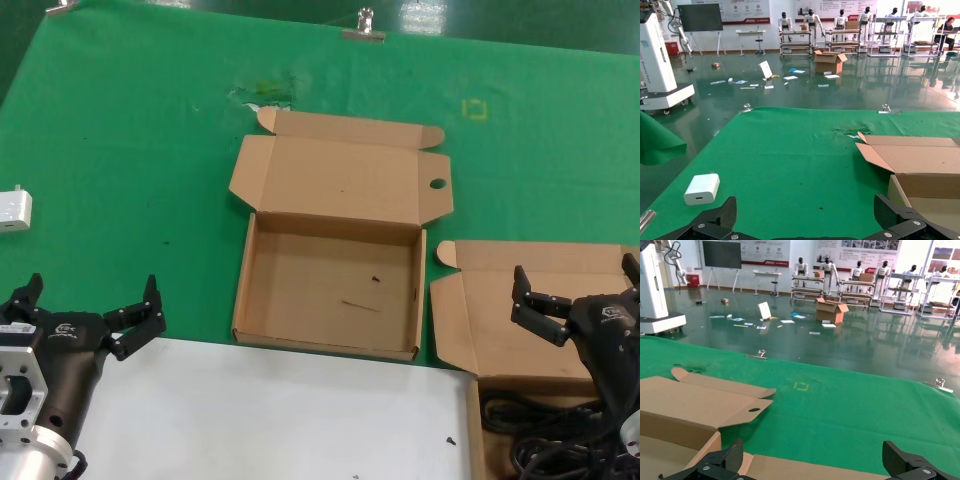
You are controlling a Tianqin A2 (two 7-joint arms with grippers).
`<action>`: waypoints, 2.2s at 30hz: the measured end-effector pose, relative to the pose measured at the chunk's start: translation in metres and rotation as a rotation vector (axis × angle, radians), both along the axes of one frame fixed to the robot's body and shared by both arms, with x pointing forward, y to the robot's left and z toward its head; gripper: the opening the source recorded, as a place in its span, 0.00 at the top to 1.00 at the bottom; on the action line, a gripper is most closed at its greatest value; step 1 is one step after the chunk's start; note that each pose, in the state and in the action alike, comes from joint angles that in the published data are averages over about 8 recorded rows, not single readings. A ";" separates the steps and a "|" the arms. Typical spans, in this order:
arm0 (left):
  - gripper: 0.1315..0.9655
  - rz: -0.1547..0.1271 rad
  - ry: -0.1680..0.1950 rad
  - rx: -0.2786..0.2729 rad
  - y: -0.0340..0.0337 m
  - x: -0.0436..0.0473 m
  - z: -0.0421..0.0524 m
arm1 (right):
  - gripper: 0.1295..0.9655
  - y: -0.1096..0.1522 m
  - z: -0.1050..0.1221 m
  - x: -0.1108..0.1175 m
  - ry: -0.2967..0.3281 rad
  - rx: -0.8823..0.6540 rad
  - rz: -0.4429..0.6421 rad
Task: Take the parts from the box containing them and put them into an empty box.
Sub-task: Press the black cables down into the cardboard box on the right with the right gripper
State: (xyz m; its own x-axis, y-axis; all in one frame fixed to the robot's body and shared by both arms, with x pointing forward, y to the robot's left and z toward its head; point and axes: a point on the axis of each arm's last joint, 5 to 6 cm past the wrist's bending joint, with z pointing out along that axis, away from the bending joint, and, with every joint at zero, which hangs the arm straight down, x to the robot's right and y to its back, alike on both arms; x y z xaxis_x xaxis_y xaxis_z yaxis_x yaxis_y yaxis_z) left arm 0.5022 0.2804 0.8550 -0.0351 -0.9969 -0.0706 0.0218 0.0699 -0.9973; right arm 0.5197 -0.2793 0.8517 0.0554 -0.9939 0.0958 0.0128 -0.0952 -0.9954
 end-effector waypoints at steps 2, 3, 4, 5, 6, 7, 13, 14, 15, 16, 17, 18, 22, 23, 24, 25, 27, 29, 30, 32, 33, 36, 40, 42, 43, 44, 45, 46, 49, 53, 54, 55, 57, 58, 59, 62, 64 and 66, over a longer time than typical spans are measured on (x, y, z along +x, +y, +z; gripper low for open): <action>0.00 0.000 0.000 0.000 0.0000 0.0000 0.0000 | 0.00 0.000 0.000 0.000 0.000 0.000 0.000; 0.00 0.000 0.000 0.000 0.0000 0.0000 0.0000 | 0.00 0.000 0.000 0.000 0.000 0.000 0.000; 0.00 0.000 0.000 0.000 0.0000 0.0000 0.0000 | 0.00 0.000 0.000 0.000 0.000 0.000 0.000; 0.00 0.000 0.000 0.000 0.0000 0.0000 0.0000 | 0.00 0.000 0.000 0.000 0.000 0.000 0.000; 0.00 0.000 0.000 0.000 0.0000 0.0000 0.0000 | 0.00 0.000 0.000 0.000 0.000 0.000 0.000; 0.00 0.000 0.000 0.000 0.0000 0.0000 0.0000 | 0.00 0.000 0.000 0.000 0.000 0.000 0.000; 0.00 0.000 0.000 0.000 0.0000 0.0000 0.0000 | 0.00 0.000 0.000 0.000 0.000 0.000 0.000; 0.00 0.000 0.000 0.000 0.0000 0.0000 0.0000 | 0.00 0.000 0.000 0.000 0.000 0.000 0.000; 0.00 0.000 0.000 0.000 0.0000 0.0000 0.0000 | 0.00 0.000 0.000 0.000 0.000 0.000 0.000; 0.00 0.000 0.000 0.000 0.0000 0.0000 0.0000 | 0.00 0.000 0.000 0.000 0.000 0.000 0.000; 0.00 0.000 0.000 0.000 0.0000 0.0000 0.0000 | 0.00 0.000 0.000 0.000 0.000 0.000 0.000; 0.00 0.000 0.000 0.000 0.0000 0.0000 0.0000 | 0.00 0.000 0.000 0.000 0.000 0.000 0.000; 0.00 0.000 0.000 0.000 0.0000 0.0000 0.0000 | 0.00 0.000 0.000 0.000 0.000 0.000 0.000; 0.00 0.000 0.000 0.000 0.0000 0.0000 0.0000 | 0.00 0.000 0.000 0.000 0.000 0.000 0.000; 0.00 0.000 0.000 0.000 0.0000 0.0000 0.0000 | 0.00 0.000 0.000 0.000 0.000 0.000 0.000; 0.01 0.000 0.000 0.000 0.0000 0.0000 0.0000 | 0.00 0.000 0.000 0.000 0.000 0.000 0.000; 0.01 0.000 0.000 0.000 0.0000 0.0000 0.0000 | 0.00 0.000 0.000 0.000 0.000 0.000 0.000; 0.02 0.000 0.000 0.000 0.0000 0.0000 0.0000 | 0.00 0.000 0.000 0.000 0.000 0.000 0.000; 0.02 0.000 0.000 0.000 0.0000 0.0000 0.0000 | 0.00 0.000 0.000 0.000 0.000 0.000 0.000; 0.03 0.000 0.000 0.000 0.0000 0.0000 0.0000 | 0.00 0.000 0.000 0.000 0.000 0.000 0.000; 0.04 0.000 0.000 0.000 0.0000 0.0000 0.0000 | 0.00 0.000 0.000 0.000 0.000 0.000 0.000; 0.08 0.000 0.000 0.000 0.0000 0.0000 0.0000 | 0.00 0.000 0.000 0.000 0.000 0.000 0.000; 0.13 0.000 0.000 0.000 0.0000 0.0000 0.0000 | 0.00 0.000 0.000 0.000 0.001 0.001 0.001; 0.13 0.000 0.000 0.000 0.0000 0.0000 0.0000 | 0.00 0.000 0.000 0.000 0.003 0.004 0.005; 0.13 0.000 0.000 0.000 0.0000 0.0000 0.0000 | 0.00 -0.001 0.000 0.000 0.005 0.006 0.008; 0.13 0.000 0.000 0.000 0.0000 0.0000 0.0000 | 0.00 -0.001 0.000 0.000 0.006 0.008 0.011; 0.16 0.000 0.000 0.000 0.0000 0.0000 0.0000 | 0.00 -0.001 0.000 -0.001 0.008 0.011 0.015; 0.18 0.000 0.000 0.000 0.0000 0.0000 0.0000 | 0.00 -0.001 0.000 -0.001 0.009 0.014 0.019; 0.25 0.000 0.000 0.000 0.0000 0.0000 0.0000 | 0.00 -0.001 0.001 -0.001 0.010 0.020 0.033; 0.32 0.000 0.000 0.000 0.0000 0.0000 0.0000 | 0.00 -0.001 0.003 -0.002 0.005 0.020 0.049; 0.35 0.000 0.000 0.000 0.0000 0.0000 0.0000 | 0.00 -0.001 0.004 -0.002 0.004 0.019 0.053; 0.38 0.000 0.000 0.000 0.0000 0.0000 0.0000 | 0.00 -0.001 0.004 -0.002 0.003 0.018 0.058; 0.45 0.000 0.000 0.000 0.0000 0.0000 0.0000 | 0.00 -0.001 0.005 -0.001 0.002 0.015 0.067; 0.48 0.000 0.000 0.000 0.0000 0.0000 0.0000 | 0.00 -0.002 0.005 -0.001 0.001 0.013 0.072; 0.51 0.000 0.000 0.000 0.0000 0.0000 0.0000 | 0.00 -0.002 0.006 -0.001 0.001 0.011 0.078; 0.57 0.000 0.000 0.000 0.0000 0.0000 0.0000 | 0.00 -0.005 0.007 -0.001 0.002 0.000 0.098; 0.63 0.000 0.000 0.000 0.0000 0.0000 0.0000 | 0.00 -0.009 0.008 0.000 0.004 -0.013 0.115; 0.68 0.000 0.000 0.000 0.0000 0.0000 0.0000 | 0.00 -0.014 0.010 0.001 0.004 -0.031 0.135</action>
